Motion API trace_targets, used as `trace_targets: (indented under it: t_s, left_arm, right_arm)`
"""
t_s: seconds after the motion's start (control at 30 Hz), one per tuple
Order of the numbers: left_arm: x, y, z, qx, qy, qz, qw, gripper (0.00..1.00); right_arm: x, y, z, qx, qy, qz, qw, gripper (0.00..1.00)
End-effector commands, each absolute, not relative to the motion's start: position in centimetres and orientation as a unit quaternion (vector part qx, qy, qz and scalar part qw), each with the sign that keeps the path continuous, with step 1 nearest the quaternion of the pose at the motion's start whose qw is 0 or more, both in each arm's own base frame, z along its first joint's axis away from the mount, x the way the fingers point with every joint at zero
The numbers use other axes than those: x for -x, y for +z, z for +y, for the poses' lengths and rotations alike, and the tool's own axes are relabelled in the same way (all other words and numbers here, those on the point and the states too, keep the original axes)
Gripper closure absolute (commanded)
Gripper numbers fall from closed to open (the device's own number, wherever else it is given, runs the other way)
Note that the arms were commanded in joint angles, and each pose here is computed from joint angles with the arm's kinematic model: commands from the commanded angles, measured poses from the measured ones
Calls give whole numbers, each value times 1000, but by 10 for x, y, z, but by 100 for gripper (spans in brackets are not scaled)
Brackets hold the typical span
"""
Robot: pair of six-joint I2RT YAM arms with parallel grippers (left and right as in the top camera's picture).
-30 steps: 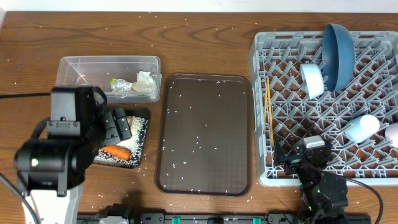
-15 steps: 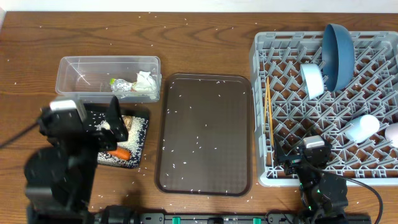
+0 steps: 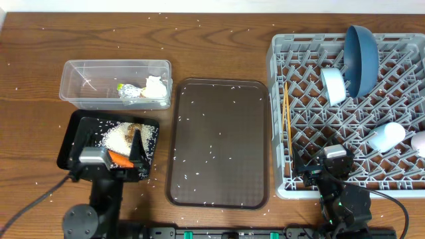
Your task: Sort waste into correct bins and load items into the dishwasher rack
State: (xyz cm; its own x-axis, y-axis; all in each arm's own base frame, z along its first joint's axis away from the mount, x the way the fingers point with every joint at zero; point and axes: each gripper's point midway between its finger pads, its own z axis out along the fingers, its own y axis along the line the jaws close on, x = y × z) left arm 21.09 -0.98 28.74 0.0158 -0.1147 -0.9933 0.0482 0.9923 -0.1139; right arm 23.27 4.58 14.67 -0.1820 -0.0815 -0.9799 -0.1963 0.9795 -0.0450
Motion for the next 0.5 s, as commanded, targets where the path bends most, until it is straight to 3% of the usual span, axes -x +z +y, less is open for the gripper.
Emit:
trace_targets:
  t_s: [0.0,0.47]
  left_arm:
    - [-209,273,-12,13,-56,690,722,2]
    - [-238,190,-11,17,-51,722,689,2]
  right_arm:
    - [-233,147,44,93,38,766,635,1]
    - [-233,147,44,93,38,766,635,1]
